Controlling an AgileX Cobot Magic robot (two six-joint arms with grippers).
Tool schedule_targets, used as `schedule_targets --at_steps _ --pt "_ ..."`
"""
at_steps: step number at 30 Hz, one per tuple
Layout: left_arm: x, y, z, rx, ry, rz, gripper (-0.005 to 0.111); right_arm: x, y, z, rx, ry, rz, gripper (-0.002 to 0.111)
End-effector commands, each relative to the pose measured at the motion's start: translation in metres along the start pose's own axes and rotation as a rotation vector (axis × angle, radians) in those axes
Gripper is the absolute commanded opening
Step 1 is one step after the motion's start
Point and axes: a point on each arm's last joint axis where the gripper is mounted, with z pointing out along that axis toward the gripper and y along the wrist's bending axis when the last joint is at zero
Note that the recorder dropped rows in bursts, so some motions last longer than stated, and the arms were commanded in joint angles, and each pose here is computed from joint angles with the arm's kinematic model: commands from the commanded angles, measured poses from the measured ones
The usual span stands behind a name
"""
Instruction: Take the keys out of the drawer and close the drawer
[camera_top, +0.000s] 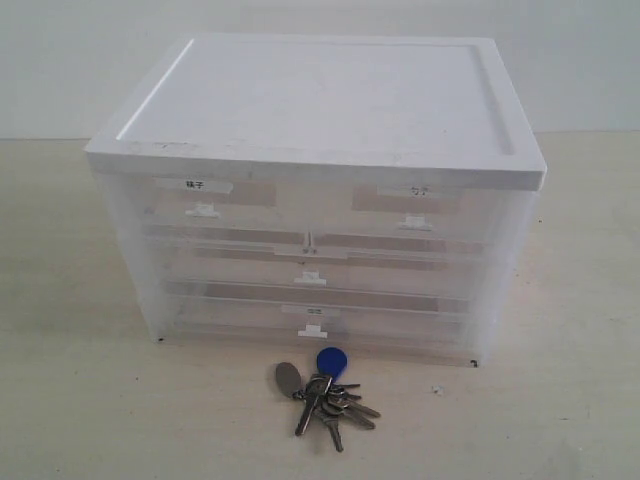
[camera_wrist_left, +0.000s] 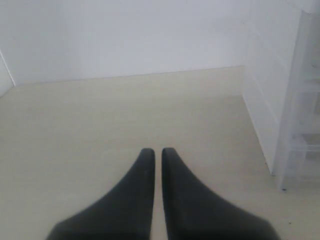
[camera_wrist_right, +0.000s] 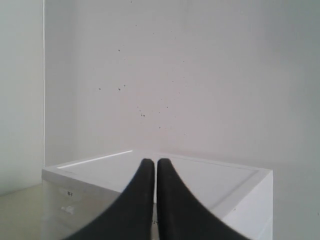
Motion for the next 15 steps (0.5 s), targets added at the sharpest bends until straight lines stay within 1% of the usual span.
schedule_targets --at_steps 1,5,6,7,13,14,15 --pt "0.001 0.0 0.0 -0.004 0.0 0.011 0.004 -0.001 0.003 -0.001 -0.037 -0.005 0.001 0.0" --pt "0.001 0.0 0.0 -0.004 0.0 0.011 0.004 -0.001 0.003 -0.001 -0.046 -0.005 0.001 0.0" --pt "0.001 0.0 0.0 -0.004 0.0 0.011 0.004 -0.001 0.003 -0.001 -0.043 -0.013 0.025 0.0" --pt "0.001 0.0 0.0 -0.004 0.0 0.011 0.004 -0.003 0.002 -0.001 -0.037 -0.033 0.095 0.0" --pt "0.001 0.0 0.0 -0.004 0.0 0.011 0.004 -0.011 -0.014 -0.003 0.11 -0.161 0.532 0.0" --pt "0.001 0.0 0.0 -0.004 0.0 0.011 0.004 -0.013 -0.019 -0.004 0.145 -0.211 0.668 0.0" --pt "0.001 0.0 0.0 -0.004 0.0 0.011 0.004 -0.012 -0.023 -0.005 0.168 -0.246 0.756 0.0"
